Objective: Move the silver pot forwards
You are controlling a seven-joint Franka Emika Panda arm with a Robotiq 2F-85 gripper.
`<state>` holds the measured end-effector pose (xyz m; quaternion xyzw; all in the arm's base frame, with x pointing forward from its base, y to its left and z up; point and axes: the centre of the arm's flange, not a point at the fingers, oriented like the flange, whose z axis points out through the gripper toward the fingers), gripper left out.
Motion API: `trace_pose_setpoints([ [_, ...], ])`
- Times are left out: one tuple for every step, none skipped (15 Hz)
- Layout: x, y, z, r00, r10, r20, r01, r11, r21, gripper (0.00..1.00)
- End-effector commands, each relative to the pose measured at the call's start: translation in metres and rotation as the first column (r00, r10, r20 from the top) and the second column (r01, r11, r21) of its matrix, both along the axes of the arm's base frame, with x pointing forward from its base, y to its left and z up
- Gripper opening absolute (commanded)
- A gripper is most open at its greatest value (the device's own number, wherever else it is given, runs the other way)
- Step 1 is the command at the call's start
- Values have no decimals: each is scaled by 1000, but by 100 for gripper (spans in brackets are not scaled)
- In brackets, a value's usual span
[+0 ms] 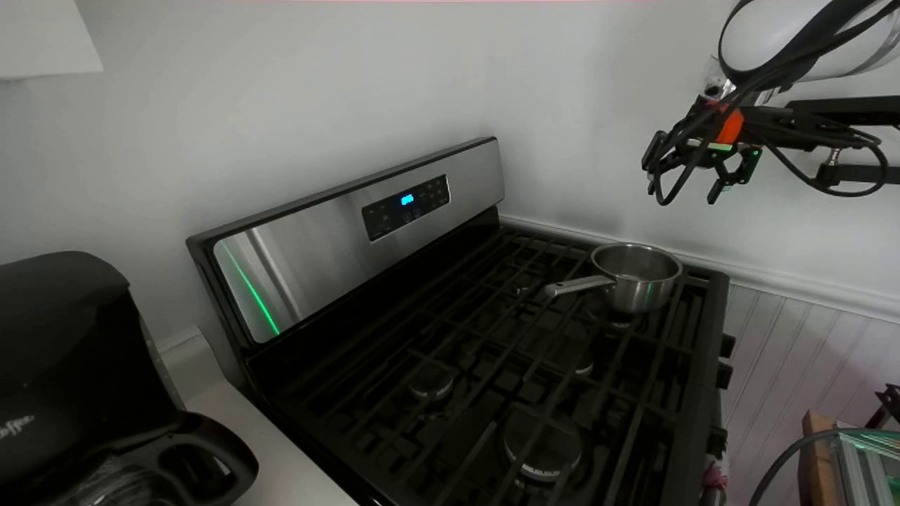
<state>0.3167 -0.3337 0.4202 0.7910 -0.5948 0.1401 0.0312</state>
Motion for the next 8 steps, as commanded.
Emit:
trace_pose_setpoints([
  [-9,20,31,999,-36,-10,35,999,-30,100],
  [-10,23,36,999,-37,-10,37,999,-35,100],
  [-2,11,20,1000,-11,0,11,1000,-16,100],
  [-3,14,26,1000,-13,2,13,1000,-20,100],
  [-3,15,29,1000,-13,4,14,1000,-23,100],
  [-3,16,31,1000,-14,7,14,1000,-25,100],
  [-4,16,31,1000,-15,8,15,1000,-25,100],
  [-4,16,31,1000,-16,7,16,1000,-25,100],
])
